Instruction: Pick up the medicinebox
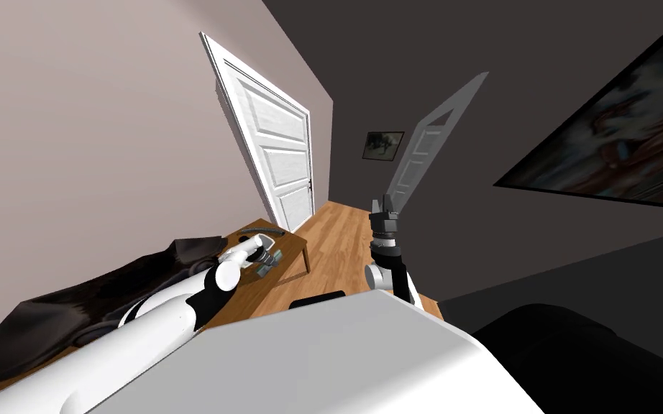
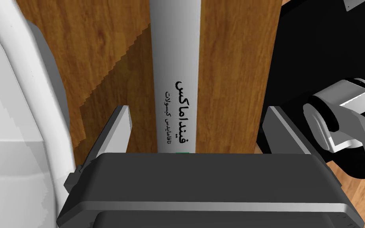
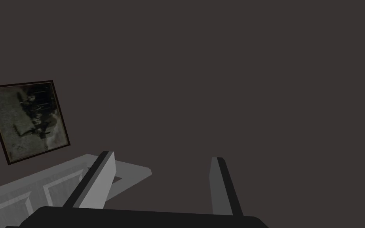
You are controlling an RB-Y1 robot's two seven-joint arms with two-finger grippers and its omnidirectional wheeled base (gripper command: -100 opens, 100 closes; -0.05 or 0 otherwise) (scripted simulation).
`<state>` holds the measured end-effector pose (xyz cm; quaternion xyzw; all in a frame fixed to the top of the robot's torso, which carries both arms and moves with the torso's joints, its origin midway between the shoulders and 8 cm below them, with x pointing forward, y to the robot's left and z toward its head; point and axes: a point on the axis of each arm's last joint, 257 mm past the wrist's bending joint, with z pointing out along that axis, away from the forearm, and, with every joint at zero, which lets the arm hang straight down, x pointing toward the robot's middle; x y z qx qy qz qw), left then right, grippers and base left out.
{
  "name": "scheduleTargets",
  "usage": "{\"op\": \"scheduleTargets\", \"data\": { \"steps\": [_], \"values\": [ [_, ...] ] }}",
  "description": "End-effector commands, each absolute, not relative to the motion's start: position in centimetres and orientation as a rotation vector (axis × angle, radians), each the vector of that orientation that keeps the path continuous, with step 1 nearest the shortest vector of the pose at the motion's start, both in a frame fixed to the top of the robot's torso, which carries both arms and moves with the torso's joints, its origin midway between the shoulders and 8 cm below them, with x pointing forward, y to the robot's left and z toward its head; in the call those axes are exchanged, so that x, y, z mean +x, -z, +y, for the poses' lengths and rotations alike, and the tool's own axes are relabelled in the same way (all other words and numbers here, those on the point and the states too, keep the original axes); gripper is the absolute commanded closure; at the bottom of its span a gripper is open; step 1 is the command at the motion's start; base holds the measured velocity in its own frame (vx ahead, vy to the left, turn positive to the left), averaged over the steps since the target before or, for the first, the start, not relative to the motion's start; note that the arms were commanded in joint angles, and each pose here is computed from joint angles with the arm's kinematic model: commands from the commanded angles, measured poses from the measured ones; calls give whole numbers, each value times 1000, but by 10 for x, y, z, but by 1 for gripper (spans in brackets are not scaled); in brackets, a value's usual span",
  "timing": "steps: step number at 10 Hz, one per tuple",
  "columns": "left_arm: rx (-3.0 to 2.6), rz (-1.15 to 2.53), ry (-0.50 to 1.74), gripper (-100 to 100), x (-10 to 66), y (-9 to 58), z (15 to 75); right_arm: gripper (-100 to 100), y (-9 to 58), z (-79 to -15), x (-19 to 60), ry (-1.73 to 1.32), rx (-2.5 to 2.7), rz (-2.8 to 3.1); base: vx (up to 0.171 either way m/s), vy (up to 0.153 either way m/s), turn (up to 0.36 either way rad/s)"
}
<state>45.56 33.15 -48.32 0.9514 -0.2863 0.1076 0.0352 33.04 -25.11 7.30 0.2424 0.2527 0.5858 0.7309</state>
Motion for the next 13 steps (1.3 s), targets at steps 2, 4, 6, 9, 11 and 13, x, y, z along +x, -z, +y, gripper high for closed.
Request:
{"op": "scheduleTargets", "data": {
  "steps": [2,4,6,9,11,13],
  "values": [
    [2925,-868,-311,-100,443,486,332,0,-73,-251,330,-1290,534,556,-3,-7,24],
    [2953,-815,-329,-100,435,485,358,0,-73,-251,330,-1290,533,556,-1,-19,-213],
    [2972,-820,-370,-100,445,476,364,0,-73,-251,330,-1289,534,556,0,-7,26],
    [3006,-718,-353,-100,413,482,407,0,-73,-251,330,-1290,534,556,0,-26,-218],
    [3044,-673,-370,-100,400,477,436,0,-73,-251,330,-1290,533,556,3,-38,-257],
    [3070,-630,-365,-100,382,476,459,0,-73,-251,330,-1290,534,556,3,-33,-189]
  ]
}}
